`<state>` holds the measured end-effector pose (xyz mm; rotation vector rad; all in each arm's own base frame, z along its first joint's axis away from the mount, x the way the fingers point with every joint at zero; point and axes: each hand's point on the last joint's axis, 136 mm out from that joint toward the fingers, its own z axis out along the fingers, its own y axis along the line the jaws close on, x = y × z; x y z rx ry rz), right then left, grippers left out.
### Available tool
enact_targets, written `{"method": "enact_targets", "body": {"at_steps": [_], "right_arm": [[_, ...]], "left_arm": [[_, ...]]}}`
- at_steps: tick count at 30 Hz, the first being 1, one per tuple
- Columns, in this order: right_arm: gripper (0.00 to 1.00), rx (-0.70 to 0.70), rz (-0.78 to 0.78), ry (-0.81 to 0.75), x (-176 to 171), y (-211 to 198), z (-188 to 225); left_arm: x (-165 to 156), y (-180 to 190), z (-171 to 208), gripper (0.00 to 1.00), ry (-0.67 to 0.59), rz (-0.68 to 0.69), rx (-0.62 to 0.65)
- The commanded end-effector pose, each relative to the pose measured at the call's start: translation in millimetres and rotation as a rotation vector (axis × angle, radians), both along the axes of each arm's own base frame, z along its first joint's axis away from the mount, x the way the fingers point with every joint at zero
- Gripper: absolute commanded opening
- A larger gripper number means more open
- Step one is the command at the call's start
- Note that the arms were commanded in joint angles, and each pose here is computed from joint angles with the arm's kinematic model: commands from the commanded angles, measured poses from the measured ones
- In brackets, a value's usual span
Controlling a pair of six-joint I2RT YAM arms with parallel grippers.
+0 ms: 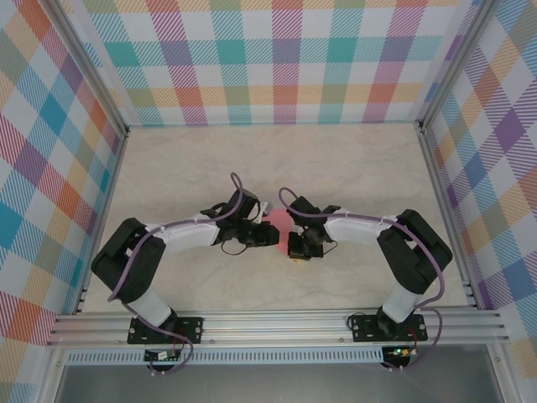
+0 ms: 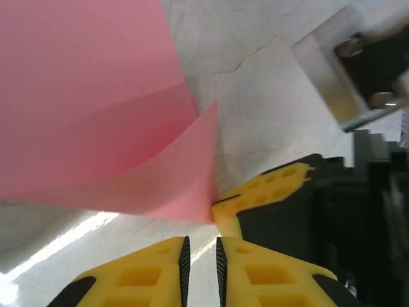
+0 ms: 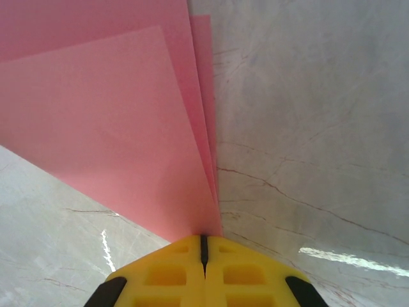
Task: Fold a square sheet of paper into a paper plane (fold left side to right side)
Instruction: Third fold the triangle at the center of the table.
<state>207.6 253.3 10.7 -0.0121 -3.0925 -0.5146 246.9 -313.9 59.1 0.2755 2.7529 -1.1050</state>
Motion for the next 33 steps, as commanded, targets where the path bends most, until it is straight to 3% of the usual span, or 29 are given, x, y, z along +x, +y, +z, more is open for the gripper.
{"method": "enact_targets", "body": {"at_steps": [1,16,33], "right_arm": [[0.01,-0.196,0.023,0.107,-31.8,-37.6,-42.9],[0.01,-0.2,0.024,0.113,-33.0,-38.4,-42.6],[0.0,-0.242,0.031,0.123,-37.5,-48.2,-43.0]], "left_arm": [[3.2,-20.4,4.7,0.2,-0.024,-0.025,-0.032],[-7.6,-30.7,-21.7,0.17,0.015,-0.06,-0.027],[7.3,10.8,-69.8,0.09,0.002,-0.004,0.183]]}}
